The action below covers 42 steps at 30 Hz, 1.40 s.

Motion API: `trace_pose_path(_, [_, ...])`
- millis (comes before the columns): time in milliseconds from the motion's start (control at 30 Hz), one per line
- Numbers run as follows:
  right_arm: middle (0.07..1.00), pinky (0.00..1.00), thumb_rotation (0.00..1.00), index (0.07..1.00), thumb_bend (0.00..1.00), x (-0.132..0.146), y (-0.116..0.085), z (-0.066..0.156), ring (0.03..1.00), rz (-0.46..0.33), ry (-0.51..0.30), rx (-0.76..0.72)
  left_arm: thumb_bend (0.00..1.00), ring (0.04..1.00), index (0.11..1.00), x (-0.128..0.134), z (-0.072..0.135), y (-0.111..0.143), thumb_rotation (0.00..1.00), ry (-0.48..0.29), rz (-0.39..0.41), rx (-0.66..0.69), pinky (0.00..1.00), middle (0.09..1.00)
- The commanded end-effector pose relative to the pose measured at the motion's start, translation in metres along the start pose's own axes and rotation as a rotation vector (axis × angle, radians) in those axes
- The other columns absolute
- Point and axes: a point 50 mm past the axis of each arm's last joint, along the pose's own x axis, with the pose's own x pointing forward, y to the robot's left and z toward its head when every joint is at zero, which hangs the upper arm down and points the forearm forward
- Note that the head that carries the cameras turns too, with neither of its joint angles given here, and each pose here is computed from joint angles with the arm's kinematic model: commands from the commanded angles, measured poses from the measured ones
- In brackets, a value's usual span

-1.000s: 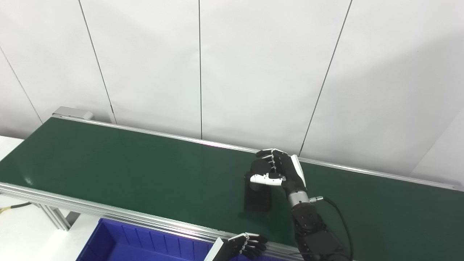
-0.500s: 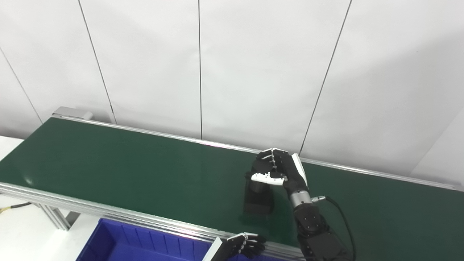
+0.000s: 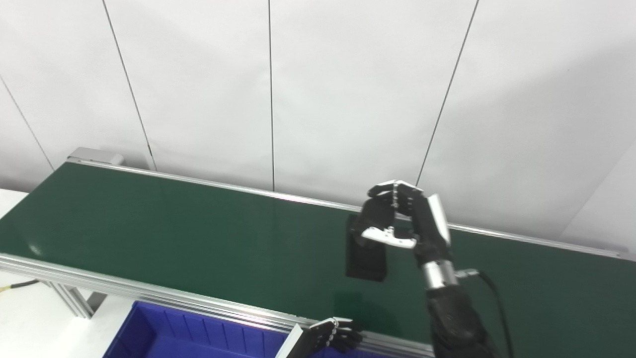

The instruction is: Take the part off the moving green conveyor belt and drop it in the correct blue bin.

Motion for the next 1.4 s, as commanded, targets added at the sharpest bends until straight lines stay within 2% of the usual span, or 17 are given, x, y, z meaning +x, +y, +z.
trace_pose_path(0, [0.428,0.26,0.00,0.518,0.53,0.006,-0.011,0.020,0.326,-0.014,-0.050,-0.004,0.84,0.657,0.723,0.007,0.012,0.004,0.00,-0.077,0.004,-0.012,0.63,0.688])
trace_pose_path(267, [0.432,0.28,0.00,0.512,0.53,-0.032,-0.048,0.030,0.342,-0.073,-0.047,-0.094,0.83,0.660,0.728,0.007,0.024,0.021,0.00,-0.110,0.013,-0.008,0.63,0.692])
trace_pose_path(433, [0.432,0.27,0.00,0.510,0.53,-0.057,-0.064,0.027,0.331,-0.114,-0.010,-0.118,0.84,0.662,0.731,0.008,0.031,0.030,0.03,-0.115,0.012,-0.017,0.63,0.692])
trace_pose_path(533, [0.432,0.27,0.00,0.512,0.53,-0.082,-0.072,0.022,0.336,-0.138,0.014,-0.120,0.85,0.665,0.727,0.008,0.034,0.033,0.04,-0.099,0.016,-0.035,0.63,0.688])
trace_pose_path(733, [0.428,0.28,0.00,0.513,0.53,-0.119,-0.083,0.015,0.336,-0.179,0.054,-0.143,0.86,0.660,0.722,0.005,0.039,0.040,0.03,-0.098,0.023,-0.035,0.63,0.683])
trace_pose_path(933, [0.428,0.29,0.00,0.509,0.53,-0.149,-0.093,0.019,0.352,-0.222,0.099,-0.190,0.84,0.667,0.727,0.004,0.047,0.051,0.03,-0.102,0.027,-0.042,0.64,0.695])
trace_pose_path(1200, [0.429,0.27,0.00,0.507,0.53,-0.189,-0.096,0.025,0.327,-0.269,0.167,-0.190,0.83,0.654,0.733,0.005,0.053,0.061,0.06,-0.126,0.023,-0.013,0.61,0.691])
trace_pose_path(1367, [0.444,0.30,0.00,0.502,0.53,-0.212,-0.097,0.025,0.359,-0.281,0.212,-0.202,0.83,0.652,0.732,0.006,0.053,0.061,0.04,-0.128,0.029,-0.044,0.62,0.686])
